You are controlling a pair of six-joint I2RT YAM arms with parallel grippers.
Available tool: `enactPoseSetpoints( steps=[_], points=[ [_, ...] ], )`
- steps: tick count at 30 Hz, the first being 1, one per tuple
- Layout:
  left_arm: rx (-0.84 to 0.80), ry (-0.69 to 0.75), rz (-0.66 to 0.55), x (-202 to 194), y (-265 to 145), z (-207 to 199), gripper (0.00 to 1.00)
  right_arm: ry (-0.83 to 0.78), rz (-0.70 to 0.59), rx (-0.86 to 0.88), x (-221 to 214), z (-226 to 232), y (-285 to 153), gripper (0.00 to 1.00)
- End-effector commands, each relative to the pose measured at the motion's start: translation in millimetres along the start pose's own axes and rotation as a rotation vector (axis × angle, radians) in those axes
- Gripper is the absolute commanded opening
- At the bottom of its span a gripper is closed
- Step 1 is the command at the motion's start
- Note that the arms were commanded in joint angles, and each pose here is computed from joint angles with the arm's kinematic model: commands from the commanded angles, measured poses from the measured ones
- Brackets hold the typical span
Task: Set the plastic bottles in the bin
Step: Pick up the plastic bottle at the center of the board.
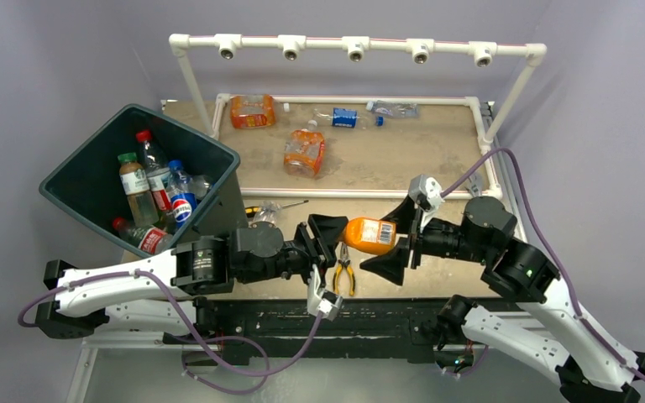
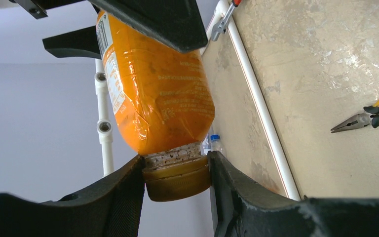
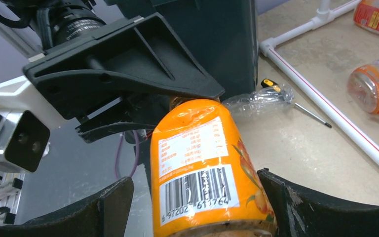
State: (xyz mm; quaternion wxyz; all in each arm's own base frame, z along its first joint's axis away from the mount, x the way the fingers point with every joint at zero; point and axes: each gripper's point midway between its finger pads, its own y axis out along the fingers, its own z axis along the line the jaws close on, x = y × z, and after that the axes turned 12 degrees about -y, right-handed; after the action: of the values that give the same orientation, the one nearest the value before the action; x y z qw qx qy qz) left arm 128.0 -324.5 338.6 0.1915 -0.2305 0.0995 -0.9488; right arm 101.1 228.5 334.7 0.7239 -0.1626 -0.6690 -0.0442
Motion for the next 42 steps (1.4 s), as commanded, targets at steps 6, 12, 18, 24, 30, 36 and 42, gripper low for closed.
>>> enactPoseSetpoints(
  steps=[6, 12, 18, 24, 30, 36, 42],
  points=[
    [0.026, -0.008, -0.047, 14, 3, 18, 0.00, 0.047, 0.004, 0.021, -2, 1, 9, 0.80],
    [0.022, -0.005, -0.033, 11, 5, 17, 0.00, 0.030, -0.054, 0.013, 10, 2, 5, 0.54],
    [0.135, -0.041, -0.019, 5, 0, 30, 0.76, -0.030, -0.134, -0.030, 27, 1, -11, 0.41],
    [0.446, -0.429, -0.165, 15, -29, 79, 0.99, -0.095, -0.441, -0.325, 69, -25, -69, 0.32],
    [0.637, -1.178, -0.418, 21, -33, 100, 0.99, -0.044, -0.801, -0.364, 62, -27, -95, 0.31],
    [0.601, -1.640, -0.794, 43, -15, 92, 0.99, 0.004, -0.899, -0.323, 46, -30, -81, 0.26],
    [0.542, -1.837, -0.965, 52, 2, 87, 0.99, 0.024, -0.933, -0.315, 43, -33, -76, 0.24]
  ],
)
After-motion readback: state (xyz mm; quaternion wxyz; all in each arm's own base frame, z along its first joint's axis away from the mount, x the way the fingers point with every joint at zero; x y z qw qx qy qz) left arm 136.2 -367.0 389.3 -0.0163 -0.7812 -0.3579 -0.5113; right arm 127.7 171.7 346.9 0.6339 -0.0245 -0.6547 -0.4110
